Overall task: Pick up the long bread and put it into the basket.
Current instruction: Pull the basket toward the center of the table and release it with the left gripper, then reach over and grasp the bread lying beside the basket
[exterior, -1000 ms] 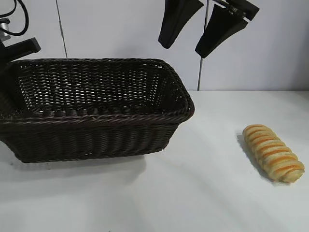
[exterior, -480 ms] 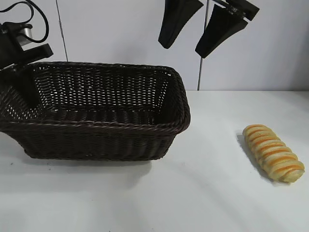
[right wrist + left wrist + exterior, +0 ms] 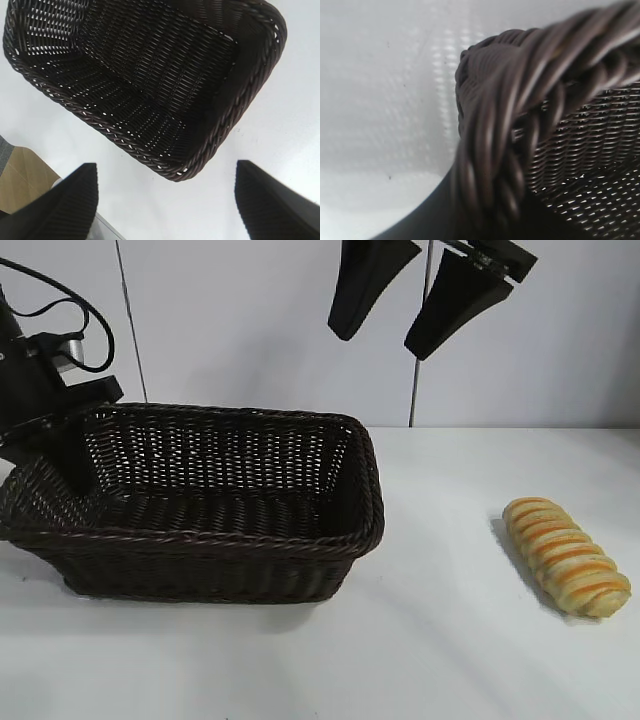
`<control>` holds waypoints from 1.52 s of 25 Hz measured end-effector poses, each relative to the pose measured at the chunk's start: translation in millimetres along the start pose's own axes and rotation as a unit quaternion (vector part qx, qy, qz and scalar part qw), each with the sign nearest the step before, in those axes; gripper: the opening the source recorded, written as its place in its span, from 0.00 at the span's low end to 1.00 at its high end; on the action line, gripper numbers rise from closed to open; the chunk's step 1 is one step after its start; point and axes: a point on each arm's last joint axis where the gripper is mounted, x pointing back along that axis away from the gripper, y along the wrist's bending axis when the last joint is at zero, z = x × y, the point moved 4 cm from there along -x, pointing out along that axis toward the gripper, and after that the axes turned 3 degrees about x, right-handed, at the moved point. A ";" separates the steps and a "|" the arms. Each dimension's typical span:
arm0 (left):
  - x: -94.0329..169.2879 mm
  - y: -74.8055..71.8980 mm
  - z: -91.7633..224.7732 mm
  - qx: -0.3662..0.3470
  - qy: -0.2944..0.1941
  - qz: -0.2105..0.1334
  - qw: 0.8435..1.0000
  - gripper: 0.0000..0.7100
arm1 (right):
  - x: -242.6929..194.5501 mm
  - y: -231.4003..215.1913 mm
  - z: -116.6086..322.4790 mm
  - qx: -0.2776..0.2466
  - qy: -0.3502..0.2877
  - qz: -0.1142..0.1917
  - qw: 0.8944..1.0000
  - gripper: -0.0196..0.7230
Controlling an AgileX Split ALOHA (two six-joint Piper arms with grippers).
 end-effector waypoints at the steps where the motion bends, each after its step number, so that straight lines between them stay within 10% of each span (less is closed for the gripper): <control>1: 0.0 -0.1 -0.1 0.000 0.000 0.000 1.000 0.14 | 0.0 0.0 0.0 0.000 0.000 0.000 1.000 0.76; 13: 0.3 -1.1 -0.2 0.002 0.000 0.004 1.000 0.80 | 0.0 -0.7 -2.9 0.000 -0.011 0.003 1.000 0.76; 38: 102.1 -34.6 19.0 -0.052 -0.100 -0.011 0.994 0.84 | 0.0 -0.7 -3.0 0.000 -0.012 0.003 1.000 0.76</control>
